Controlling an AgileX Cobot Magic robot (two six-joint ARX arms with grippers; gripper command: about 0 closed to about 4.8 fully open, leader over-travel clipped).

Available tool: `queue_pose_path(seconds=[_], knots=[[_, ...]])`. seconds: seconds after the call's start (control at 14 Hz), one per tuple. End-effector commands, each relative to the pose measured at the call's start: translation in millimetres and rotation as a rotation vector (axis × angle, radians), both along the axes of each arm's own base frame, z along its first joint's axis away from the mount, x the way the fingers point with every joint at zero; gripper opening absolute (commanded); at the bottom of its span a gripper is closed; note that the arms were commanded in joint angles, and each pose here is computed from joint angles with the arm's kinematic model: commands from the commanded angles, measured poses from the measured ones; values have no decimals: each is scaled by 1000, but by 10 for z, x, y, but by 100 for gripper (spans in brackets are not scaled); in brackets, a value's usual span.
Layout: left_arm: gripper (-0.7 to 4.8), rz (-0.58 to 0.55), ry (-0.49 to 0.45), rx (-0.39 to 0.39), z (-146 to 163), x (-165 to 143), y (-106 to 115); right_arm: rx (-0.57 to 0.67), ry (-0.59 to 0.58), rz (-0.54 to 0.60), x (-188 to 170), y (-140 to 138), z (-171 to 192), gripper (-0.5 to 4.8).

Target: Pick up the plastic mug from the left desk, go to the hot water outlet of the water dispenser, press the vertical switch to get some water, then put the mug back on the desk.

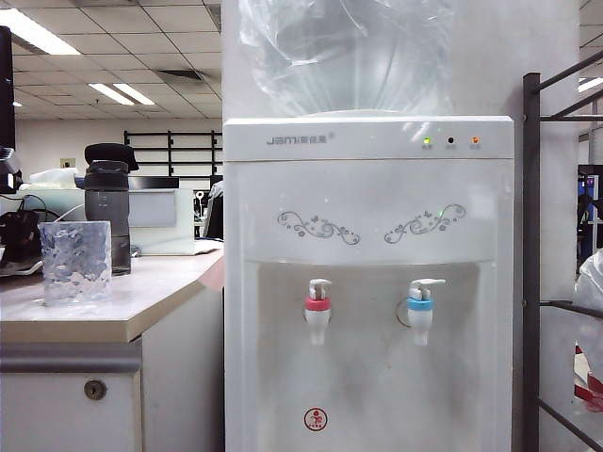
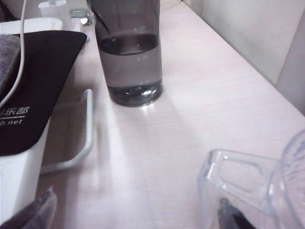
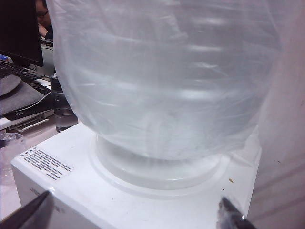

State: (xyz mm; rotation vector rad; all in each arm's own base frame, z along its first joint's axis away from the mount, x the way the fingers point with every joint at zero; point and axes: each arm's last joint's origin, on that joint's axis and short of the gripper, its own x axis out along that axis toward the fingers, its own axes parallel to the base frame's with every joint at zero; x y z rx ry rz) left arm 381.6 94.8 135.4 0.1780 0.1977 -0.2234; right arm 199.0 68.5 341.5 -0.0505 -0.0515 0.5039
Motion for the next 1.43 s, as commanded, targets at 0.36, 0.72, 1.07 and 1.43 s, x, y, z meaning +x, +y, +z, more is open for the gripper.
queue_pose_path(seconds=[0.36,0.72,1.07,1.43], knots=[[283,-178,-86,-9,-227,55,-39,-8,16,-24,0,-4,1,479],[-6,-193,-81,-174,-176,58,-50,-18,52,-24,7,-2,-37,479],[-6,-373,-37,-483,1467,-478,-1132,-12,40,-17,-369,-119,98,479],[-6,-411,127,-309,1534,-1122,-1752,7,-17,-14,-550,-175,191,479]])
